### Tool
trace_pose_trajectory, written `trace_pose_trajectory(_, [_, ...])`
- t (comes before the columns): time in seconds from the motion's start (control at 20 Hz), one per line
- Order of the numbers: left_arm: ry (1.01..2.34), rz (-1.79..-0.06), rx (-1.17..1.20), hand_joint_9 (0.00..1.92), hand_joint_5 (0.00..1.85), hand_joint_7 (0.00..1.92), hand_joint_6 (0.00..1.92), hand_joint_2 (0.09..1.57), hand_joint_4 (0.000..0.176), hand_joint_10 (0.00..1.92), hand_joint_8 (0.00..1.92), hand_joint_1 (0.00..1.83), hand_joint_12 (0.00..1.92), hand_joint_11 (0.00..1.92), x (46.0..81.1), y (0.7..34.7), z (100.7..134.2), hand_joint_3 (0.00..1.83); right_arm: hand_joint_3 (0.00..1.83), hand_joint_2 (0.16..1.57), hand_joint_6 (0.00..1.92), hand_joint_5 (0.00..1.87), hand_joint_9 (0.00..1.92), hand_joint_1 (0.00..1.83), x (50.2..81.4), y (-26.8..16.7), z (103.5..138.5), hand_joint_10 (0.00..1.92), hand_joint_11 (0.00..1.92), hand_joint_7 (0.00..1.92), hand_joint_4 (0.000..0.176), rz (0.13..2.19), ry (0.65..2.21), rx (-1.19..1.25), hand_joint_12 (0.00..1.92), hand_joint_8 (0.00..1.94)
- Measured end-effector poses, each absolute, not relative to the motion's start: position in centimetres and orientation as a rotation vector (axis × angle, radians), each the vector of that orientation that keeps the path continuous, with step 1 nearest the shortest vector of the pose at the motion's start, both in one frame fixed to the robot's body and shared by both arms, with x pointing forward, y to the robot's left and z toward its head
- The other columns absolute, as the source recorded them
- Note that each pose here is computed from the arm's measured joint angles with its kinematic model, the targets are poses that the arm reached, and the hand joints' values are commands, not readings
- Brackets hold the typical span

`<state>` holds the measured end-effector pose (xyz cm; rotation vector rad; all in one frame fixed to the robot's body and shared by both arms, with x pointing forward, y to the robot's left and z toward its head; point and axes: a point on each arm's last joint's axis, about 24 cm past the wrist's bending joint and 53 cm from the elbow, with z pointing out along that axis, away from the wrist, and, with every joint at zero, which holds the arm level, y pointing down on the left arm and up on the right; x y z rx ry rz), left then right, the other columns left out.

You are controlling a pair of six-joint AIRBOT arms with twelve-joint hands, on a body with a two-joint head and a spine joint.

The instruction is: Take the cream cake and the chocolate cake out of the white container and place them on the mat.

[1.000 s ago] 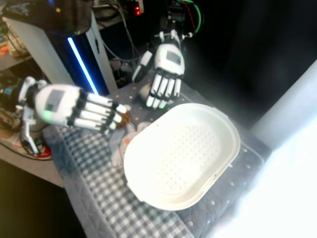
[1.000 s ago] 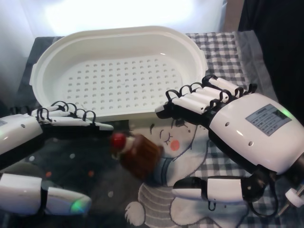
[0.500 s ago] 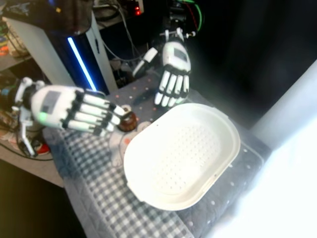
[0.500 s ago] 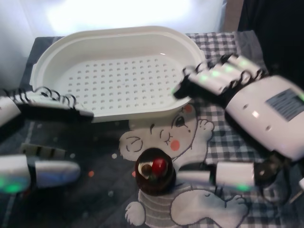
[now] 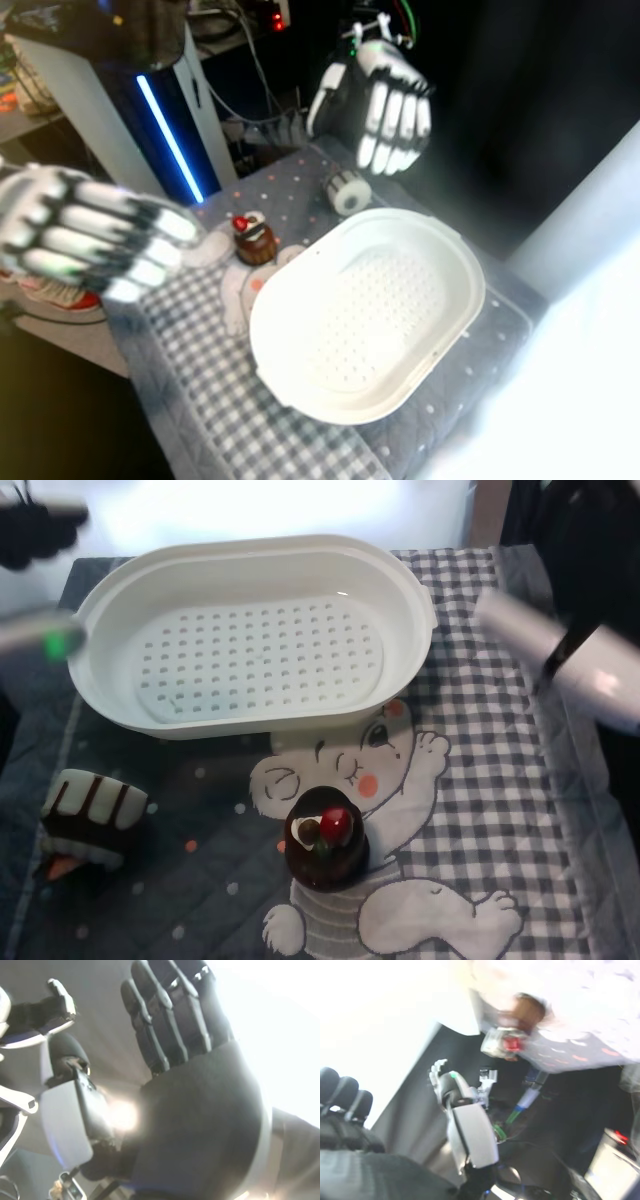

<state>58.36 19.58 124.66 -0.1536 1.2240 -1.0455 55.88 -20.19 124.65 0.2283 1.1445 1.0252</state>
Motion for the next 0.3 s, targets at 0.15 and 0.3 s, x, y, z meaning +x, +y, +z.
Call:
trace_pose_trajectory(0.15, [1.041, -1.085, -0.139, 0.90, 0.70, 0.81, 0.00, 1.21, 0.000, 0.09, 0.00, 0.44, 0.81, 0.61, 57.3, 20.5, 128.4, 0.00, 0.00, 1.29, 1.22, 0.00, 0.16, 0.21, 56.1, -21.1, 125.4, 1.21, 0.01, 0.11, 0.000, 1.007, 1.101, 0.229, 1.58, 1.11])
trace_pose_trajectory(0.3, [0.966, -1.141, -0.139, 0.62, 0.30, 0.46, 0.00, 1.18, 0.000, 0.00, 0.00, 0.50, 0.70, 0.44, 57.2, 20.6, 130.0, 0.00, 0.00, 1.35, 0.05, 0.00, 0.20, 0.07, 56.4, -21.8, 125.9, 0.78, 0.00, 0.11, 0.031, 0.985, 1.091, 0.206, 1.28, 0.40])
